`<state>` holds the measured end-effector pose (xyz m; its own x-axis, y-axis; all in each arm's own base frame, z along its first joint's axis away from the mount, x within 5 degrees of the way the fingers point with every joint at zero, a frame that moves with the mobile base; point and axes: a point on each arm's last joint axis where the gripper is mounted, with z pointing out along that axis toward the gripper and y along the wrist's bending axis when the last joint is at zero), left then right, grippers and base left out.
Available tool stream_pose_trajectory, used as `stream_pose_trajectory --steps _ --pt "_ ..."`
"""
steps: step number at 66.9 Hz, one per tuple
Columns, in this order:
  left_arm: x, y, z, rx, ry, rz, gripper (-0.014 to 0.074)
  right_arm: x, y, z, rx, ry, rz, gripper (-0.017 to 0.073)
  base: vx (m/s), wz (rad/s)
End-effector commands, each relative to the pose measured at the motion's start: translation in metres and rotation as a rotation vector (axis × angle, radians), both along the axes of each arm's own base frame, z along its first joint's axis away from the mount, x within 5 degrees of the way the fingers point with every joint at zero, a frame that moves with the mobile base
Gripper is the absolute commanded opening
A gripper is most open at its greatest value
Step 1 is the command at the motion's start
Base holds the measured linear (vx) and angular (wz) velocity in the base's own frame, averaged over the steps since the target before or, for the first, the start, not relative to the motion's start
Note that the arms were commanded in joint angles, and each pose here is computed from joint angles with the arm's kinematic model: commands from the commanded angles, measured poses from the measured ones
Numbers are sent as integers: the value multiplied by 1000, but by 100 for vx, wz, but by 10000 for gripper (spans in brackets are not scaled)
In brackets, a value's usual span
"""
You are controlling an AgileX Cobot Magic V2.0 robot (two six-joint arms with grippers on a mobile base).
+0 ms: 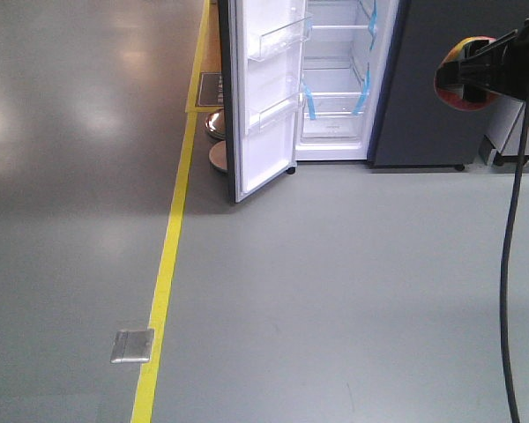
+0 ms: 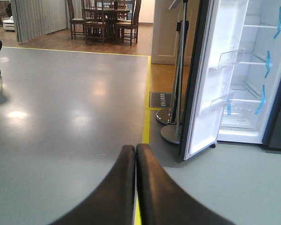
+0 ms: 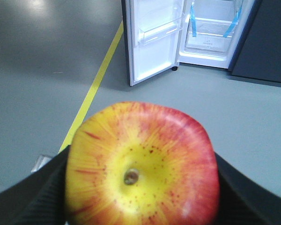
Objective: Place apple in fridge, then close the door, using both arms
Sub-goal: 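Drive closer to the open fridge door and shelves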
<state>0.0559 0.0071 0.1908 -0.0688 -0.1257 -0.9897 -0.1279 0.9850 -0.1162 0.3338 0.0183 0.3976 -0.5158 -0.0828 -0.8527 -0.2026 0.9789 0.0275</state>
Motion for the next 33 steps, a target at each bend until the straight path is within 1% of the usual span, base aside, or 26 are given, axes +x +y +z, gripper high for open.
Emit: stream_pose_trajectory --steps 1,33 --pt "0 -1 -2 -1 -62 -9 -6 -7 -2 28 12 -137 -22 150 20 -1" --pt "0 -1 -2 -1 -62 -9 -6 -7 -2 28 12 -137 -22 150 20 0"
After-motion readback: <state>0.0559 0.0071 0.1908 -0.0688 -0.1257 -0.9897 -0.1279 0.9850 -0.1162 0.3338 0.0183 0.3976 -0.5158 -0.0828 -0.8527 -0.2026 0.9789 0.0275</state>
